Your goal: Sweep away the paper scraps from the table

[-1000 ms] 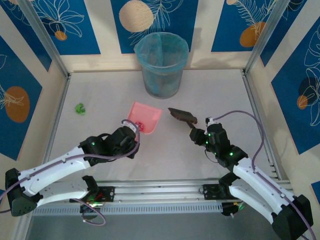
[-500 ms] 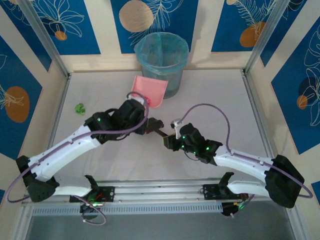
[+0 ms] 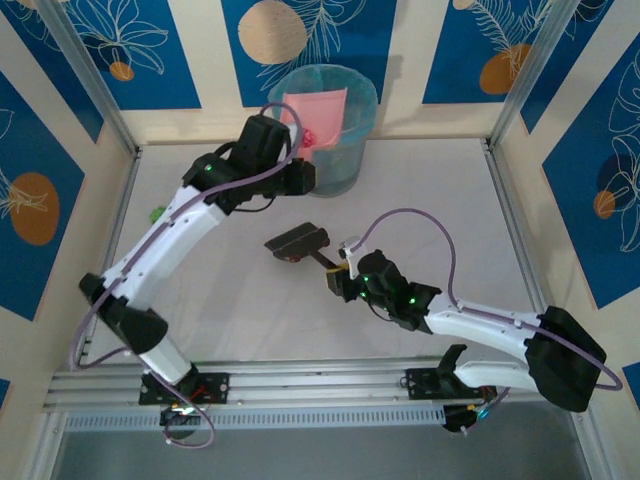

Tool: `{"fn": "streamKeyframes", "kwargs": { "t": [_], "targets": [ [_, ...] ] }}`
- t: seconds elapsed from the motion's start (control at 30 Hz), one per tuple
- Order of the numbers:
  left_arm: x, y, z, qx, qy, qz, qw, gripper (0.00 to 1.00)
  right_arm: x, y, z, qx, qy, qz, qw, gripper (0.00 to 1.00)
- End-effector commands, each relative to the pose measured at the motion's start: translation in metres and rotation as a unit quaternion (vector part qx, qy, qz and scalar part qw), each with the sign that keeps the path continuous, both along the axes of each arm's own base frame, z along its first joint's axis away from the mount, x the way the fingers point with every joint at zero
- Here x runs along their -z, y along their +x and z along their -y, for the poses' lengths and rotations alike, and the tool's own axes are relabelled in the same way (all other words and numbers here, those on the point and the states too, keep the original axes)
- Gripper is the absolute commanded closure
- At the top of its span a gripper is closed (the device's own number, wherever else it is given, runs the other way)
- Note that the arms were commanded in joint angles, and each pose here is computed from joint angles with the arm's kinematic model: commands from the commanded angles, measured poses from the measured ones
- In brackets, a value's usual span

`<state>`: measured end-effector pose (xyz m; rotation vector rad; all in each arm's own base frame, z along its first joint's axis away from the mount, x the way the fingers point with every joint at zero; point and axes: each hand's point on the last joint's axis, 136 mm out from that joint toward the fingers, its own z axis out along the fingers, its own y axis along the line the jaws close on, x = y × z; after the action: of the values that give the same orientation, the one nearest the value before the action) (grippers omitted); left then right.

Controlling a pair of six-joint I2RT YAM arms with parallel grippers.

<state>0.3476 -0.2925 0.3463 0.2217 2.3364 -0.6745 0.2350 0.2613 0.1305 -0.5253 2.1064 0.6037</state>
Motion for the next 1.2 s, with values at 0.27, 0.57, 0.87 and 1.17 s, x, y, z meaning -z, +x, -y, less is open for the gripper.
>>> {"fn": "streamKeyframes", "kwargs": {
  "t": [0.27,0.57,0.87,1.17],
  "targets": [
    [-0.037,0.068,0.075,0.032,-0.22,-0.086,0.971,1.0,-0.034,0.011,0.015,0.015,0.032,0.078,0.996,1.0],
    [-0.069,0.128,0.097,0.001,-0.414,-0.119,0.903,1.0,-0.033,0.014,0.022,0.019,0.029,0.082,0.996,1.0],
    [-0.08,0.176,0.092,-0.042,-0.534,-0.131,0.834,0.99,-0.028,0.018,0.024,0.022,0.021,0.077,0.997,1.0],
    [-0.084,0.189,0.091,-0.058,-0.585,-0.129,0.798,1.0,-0.021,0.02,0.02,0.013,0.014,0.064,0.998,1.0]
  ]
}}
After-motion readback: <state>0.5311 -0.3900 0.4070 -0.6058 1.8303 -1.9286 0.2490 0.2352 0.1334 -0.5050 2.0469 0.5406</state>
